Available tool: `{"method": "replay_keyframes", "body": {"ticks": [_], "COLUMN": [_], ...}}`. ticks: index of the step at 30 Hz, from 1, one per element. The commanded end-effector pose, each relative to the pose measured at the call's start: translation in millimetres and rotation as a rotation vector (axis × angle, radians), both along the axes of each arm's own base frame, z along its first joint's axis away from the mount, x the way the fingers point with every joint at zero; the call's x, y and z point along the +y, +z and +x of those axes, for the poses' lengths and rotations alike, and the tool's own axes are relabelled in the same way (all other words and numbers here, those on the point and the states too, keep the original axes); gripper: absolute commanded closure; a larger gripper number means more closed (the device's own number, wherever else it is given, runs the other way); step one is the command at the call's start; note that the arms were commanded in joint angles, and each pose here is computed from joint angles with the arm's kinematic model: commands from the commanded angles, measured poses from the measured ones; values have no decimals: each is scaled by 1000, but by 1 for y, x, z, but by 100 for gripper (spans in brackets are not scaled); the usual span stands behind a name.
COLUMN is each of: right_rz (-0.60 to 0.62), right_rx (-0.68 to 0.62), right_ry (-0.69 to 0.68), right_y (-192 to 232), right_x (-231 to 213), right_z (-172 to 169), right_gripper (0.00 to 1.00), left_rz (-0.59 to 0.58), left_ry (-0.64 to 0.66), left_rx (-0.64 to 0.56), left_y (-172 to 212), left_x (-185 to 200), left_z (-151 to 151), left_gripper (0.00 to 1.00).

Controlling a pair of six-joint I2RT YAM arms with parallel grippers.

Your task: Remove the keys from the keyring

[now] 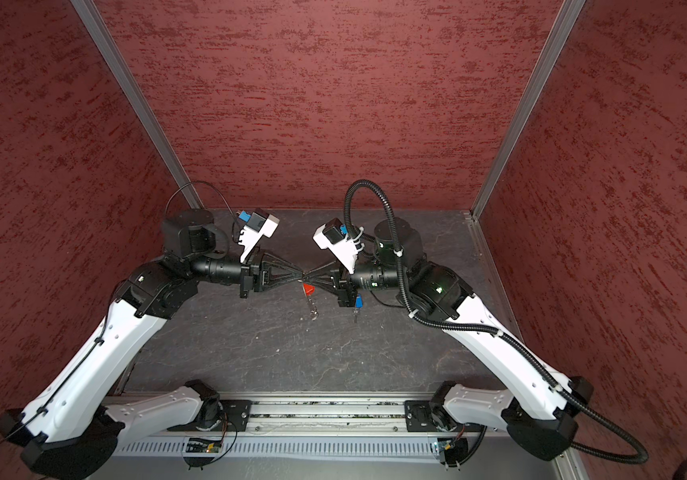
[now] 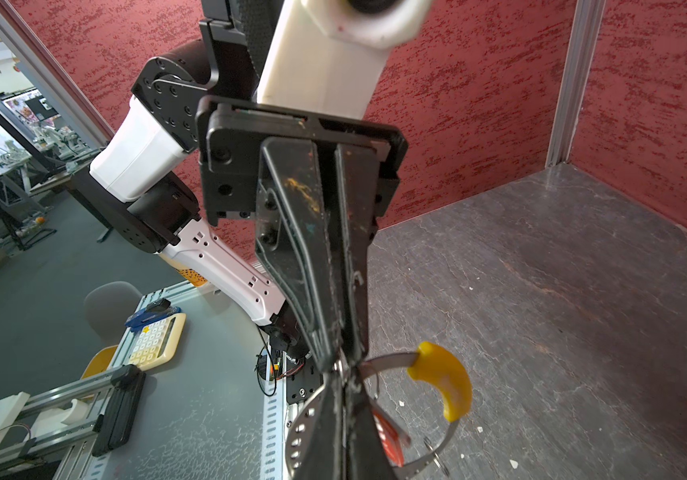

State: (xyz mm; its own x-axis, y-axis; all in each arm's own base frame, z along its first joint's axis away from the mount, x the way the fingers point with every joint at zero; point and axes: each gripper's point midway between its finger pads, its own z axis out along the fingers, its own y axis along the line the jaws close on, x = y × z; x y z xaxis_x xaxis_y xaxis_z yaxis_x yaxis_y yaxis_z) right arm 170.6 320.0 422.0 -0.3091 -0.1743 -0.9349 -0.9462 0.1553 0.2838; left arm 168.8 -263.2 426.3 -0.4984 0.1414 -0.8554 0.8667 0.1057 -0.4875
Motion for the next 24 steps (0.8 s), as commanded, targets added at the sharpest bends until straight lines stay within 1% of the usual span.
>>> {"method": "replay_keyframes", "body": {"ticks": [1,3,5,7,10,12,15,18,21,24], "right_rz": [35,39,48,56,79,104,155,206,235,260], "right_rx": [-61,-58,-59,-72,-112,-134,-160,-168,-164,-167], "right_ry": [-48,-47,-52,-91,-147,-171,-177,-170,-129,-103], "right_y": [19,19,22,25,31,33,36,34,30,30], "right_x": [1,2,2,-1,-9,-13,-18,-21,-19,-19], "right_z": [12,13,14,19,23,23,18,13,6,1], "right_gripper": [100,100,100,100,84,70,58,50,47,44], "left_rz": [-12,-21,-31,-48,-86,-114,-156,-214,-277,-306], "left_ry": [-33,-26,-9,19,55,62,69,84,82,69], "left_rx": [-25,-38,-67,-106,-163,-191,-241,-302,-348,-362], "left_y": [4,5,7,9,13,17,24,34,44,48], "left_x": [-4,-5,-5,-3,0,1,3,6,8,7], "left_z": [-7,-5,-4,-1,1,1,0,-2,-6,-7], "left_gripper": [96,100,100,100,100,100,100,100,100,100]}}
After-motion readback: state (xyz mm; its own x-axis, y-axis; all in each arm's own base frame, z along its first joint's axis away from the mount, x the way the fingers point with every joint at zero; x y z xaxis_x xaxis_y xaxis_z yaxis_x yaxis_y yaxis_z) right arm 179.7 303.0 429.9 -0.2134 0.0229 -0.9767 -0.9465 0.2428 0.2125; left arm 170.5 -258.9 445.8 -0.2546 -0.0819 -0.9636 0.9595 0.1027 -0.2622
